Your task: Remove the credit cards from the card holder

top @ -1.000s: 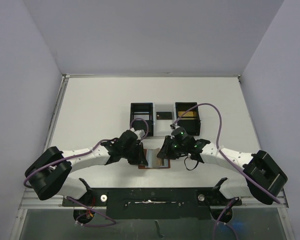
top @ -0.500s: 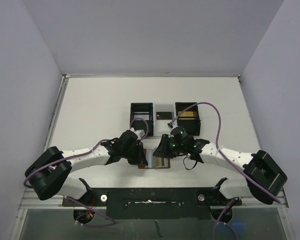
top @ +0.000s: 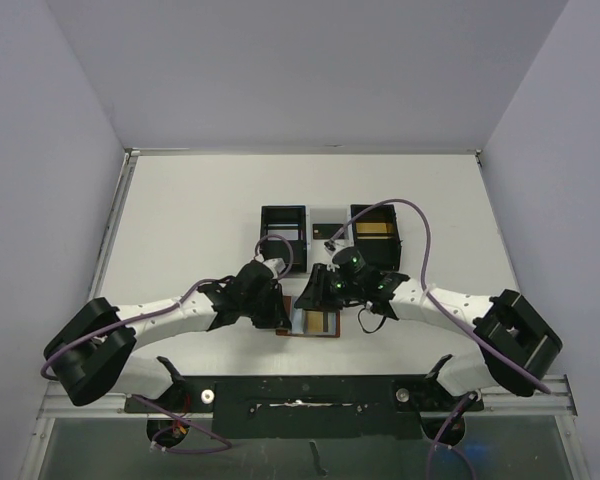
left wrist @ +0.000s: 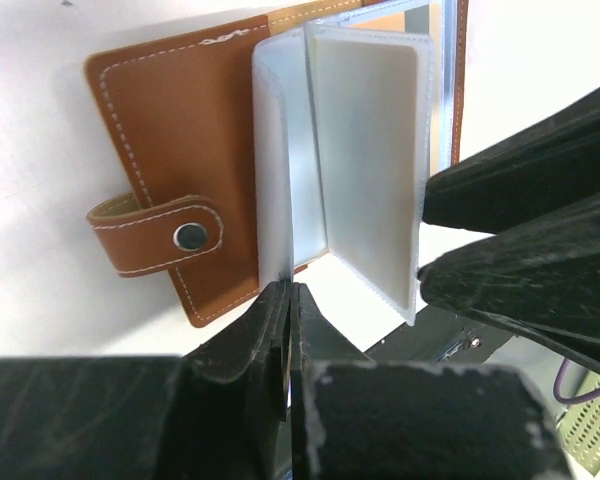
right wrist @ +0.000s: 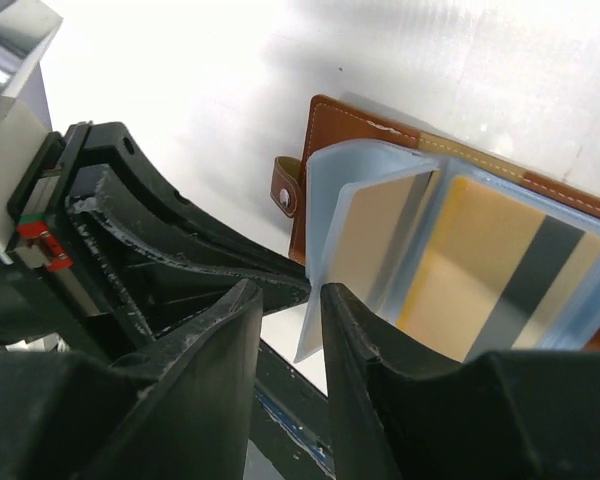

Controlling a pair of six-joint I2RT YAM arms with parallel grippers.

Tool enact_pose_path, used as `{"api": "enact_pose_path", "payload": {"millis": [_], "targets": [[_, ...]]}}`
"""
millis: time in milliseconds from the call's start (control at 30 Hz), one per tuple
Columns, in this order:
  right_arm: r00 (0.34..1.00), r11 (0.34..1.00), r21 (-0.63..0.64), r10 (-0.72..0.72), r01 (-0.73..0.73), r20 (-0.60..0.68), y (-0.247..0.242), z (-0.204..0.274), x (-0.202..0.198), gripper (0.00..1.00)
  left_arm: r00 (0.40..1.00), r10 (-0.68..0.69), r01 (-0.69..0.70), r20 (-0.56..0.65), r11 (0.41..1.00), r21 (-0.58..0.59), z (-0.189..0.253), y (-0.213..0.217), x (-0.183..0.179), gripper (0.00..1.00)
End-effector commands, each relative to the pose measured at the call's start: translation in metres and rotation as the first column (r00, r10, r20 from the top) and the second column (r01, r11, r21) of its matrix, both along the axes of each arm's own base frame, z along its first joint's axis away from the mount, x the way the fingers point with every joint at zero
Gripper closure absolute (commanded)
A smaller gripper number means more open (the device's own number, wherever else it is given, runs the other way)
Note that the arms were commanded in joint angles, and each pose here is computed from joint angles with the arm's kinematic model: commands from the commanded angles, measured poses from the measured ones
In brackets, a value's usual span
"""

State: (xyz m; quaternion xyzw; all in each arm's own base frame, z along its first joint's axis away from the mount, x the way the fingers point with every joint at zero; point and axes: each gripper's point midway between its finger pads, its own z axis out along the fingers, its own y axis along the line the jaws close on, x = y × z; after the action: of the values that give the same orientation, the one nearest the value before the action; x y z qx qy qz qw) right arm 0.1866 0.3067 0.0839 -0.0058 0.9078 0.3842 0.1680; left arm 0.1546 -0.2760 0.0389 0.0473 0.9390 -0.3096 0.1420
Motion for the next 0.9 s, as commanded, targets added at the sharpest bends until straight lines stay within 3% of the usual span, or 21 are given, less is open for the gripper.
{"api": "enact_pose_path", "payload": {"millis": [0, 200, 500, 667, 767, 867], "targets": [[0.998, 0.997, 0.07, 0.041, -0.044, 0.056, 0.023, 0.02, 0.011, 0.68, 0.997, 0.045, -0.044, 0.069, 0.999, -0.016, 0.02, -0.001, 0.012, 1.0], [0.997, 0.995, 0.078, 0.061, -0.064, 0.041, 0.037, 0.015, 0.015, 0.65, 0.991, 0.112, -0.116, 0.079, 0.992, 0.042, 0.019, 0.017, 0.014, 0.99], [0.993, 0.998, -0.035, -0.056, 0.06, 0.105, 0.007, 0.023, 0.027, 0.6, 0.971, 0.187, -0.192, 0.146, 0.981, 0.016, 0.046, 0.036, 0.016, 0.75], [0.986, 0.987, -0.079, -0.135, 0.143, 0.096, -0.011, 0.013, 0.028, 0.59, 0.971, 0.148, -0.13, 0.189, 0.986, -0.104, 0.071, 0.014, 0.022, 0.61], [0.984, 0.983, -0.068, -0.163, 0.168, 0.077, -0.014, 0.007, 0.025, 0.64, 0.98, 0.092, -0.067, 0.176, 0.987, -0.144, 0.074, -0.004, 0.022, 0.61], [0.983, 0.983, -0.048, -0.173, 0.176, 0.067, -0.013, 0.003, 0.024, 0.69, 0.985, 0.065, -0.05, 0.158, 0.994, -0.096, 0.062, -0.007, 0.025, 0.61]]}}
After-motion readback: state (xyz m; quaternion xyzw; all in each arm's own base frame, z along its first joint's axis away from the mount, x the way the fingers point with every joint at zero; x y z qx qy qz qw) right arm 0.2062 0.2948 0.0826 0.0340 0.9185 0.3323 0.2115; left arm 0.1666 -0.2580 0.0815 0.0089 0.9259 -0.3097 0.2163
